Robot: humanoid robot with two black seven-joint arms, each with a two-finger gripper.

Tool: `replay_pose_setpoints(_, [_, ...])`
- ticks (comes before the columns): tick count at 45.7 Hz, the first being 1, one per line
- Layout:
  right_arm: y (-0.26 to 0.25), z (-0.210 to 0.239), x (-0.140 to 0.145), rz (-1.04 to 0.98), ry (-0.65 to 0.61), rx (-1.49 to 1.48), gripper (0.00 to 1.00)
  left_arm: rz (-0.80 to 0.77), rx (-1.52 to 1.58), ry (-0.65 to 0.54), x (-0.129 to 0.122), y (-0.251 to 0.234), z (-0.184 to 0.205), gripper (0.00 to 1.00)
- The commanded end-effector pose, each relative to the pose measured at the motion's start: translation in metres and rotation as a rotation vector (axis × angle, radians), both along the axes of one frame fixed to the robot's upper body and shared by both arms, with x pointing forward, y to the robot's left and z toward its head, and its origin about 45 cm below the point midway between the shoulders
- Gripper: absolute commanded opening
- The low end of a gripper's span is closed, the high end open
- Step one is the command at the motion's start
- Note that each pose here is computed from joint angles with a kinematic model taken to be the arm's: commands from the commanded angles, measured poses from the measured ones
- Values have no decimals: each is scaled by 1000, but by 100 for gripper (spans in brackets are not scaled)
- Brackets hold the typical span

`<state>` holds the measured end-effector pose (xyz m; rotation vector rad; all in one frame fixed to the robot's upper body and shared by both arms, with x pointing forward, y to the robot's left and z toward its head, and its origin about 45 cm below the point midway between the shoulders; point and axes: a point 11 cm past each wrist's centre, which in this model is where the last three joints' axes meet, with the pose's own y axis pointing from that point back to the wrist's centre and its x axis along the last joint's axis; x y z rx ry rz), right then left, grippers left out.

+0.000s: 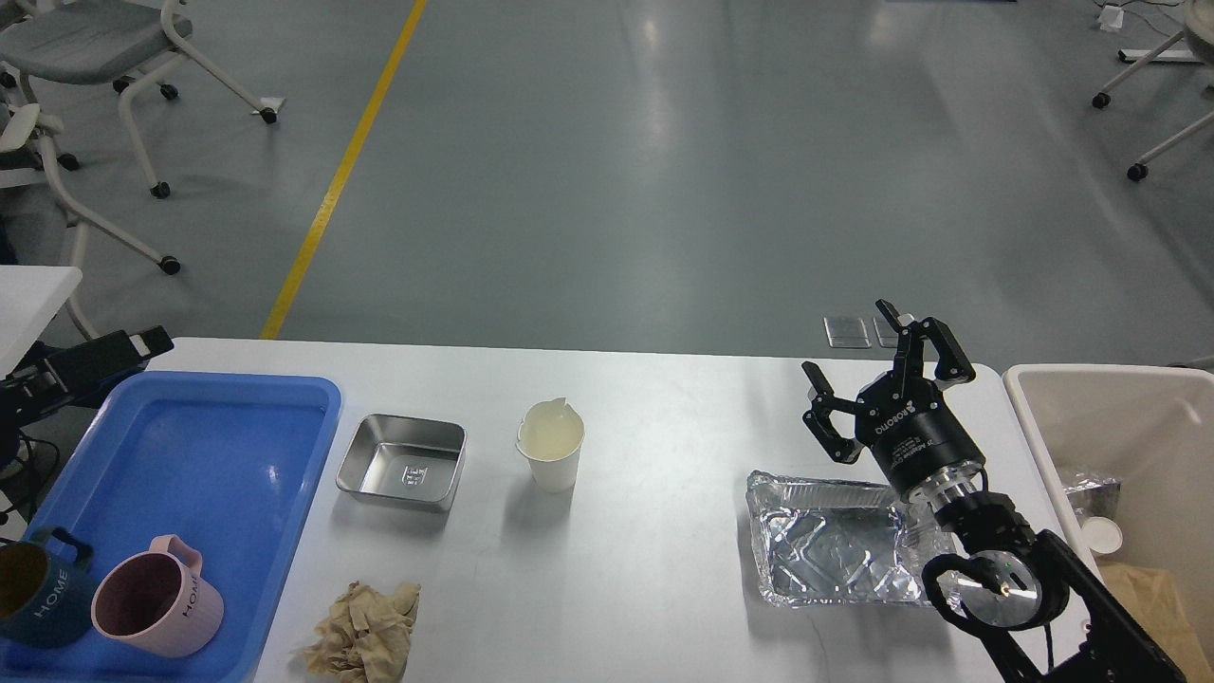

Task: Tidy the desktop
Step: 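Lower the pink mug on the tray and release it, then reach the left gripper to the small steel tray and grasp its edge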

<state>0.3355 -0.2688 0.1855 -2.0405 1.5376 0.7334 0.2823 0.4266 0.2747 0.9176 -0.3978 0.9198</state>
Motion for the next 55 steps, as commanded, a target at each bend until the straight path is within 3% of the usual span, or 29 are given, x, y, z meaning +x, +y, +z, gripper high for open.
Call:
replay_pose_setpoints(1, [-1, -1, -1, -1, 2, -2, 100, -19, -21, 7, 4, -12, -9, 90])
replay_pose_setpoints(14, [3, 0, 0, 2, 0, 9, 100, -28, -63, 39, 32, -39, -52, 90])
replay_pose_setpoints(24, [1, -1, -1, 0, 3, 3, 100, -95, -42, 102, 37, -65, -82, 90])
replay_pose_setpoints(43, [3, -1, 0, 2, 2, 10, 100, -80, 67, 199, 34, -45, -111, 89])
replay_pose_setpoints(55, [1, -2, -1, 0, 5, 3, 100, -136, 143, 190, 46, -54, -131, 80])
